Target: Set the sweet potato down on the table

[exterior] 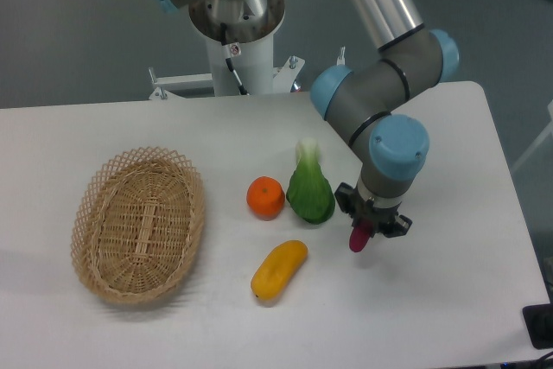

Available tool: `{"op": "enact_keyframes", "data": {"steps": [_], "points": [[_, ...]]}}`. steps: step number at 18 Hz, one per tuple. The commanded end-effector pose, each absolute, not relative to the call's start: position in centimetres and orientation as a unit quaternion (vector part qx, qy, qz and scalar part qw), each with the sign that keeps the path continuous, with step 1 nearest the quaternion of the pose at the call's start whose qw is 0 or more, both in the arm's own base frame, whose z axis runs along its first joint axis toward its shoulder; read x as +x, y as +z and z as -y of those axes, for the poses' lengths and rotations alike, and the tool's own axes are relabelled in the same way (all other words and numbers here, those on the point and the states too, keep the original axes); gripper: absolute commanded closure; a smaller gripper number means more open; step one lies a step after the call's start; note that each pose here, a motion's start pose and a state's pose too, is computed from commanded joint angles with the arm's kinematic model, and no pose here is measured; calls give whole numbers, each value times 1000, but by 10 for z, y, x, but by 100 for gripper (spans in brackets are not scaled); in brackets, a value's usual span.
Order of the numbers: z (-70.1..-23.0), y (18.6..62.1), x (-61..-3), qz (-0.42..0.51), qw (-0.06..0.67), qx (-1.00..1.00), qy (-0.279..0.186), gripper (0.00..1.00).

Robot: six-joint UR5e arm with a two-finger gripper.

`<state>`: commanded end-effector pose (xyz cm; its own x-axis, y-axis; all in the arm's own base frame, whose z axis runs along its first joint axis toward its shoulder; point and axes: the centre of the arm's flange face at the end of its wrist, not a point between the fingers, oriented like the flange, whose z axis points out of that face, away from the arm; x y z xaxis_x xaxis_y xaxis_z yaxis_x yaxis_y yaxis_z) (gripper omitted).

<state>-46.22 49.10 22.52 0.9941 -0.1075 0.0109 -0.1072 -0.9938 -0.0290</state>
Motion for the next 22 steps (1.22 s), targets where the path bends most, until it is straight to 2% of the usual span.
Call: {"op": "enact_keyframes", "data": {"steps": [2, 3, 5, 6, 7, 12, 22], "points": [[-496, 222, -464, -43, 23, -999, 8, 73], [-498, 221, -464, -43, 25, -999, 10, 66], [-499, 222, -464, -45, 25, -999, 10, 38], [-498, 223, -464, -45, 25, -999, 11, 11], [-498, 225, -465, -44, 24, -999, 16, 0], [-491, 249, -472, -43, 32, -998, 30, 0], [-414, 294, -530, -114, 32, -992, 47, 0]]}}
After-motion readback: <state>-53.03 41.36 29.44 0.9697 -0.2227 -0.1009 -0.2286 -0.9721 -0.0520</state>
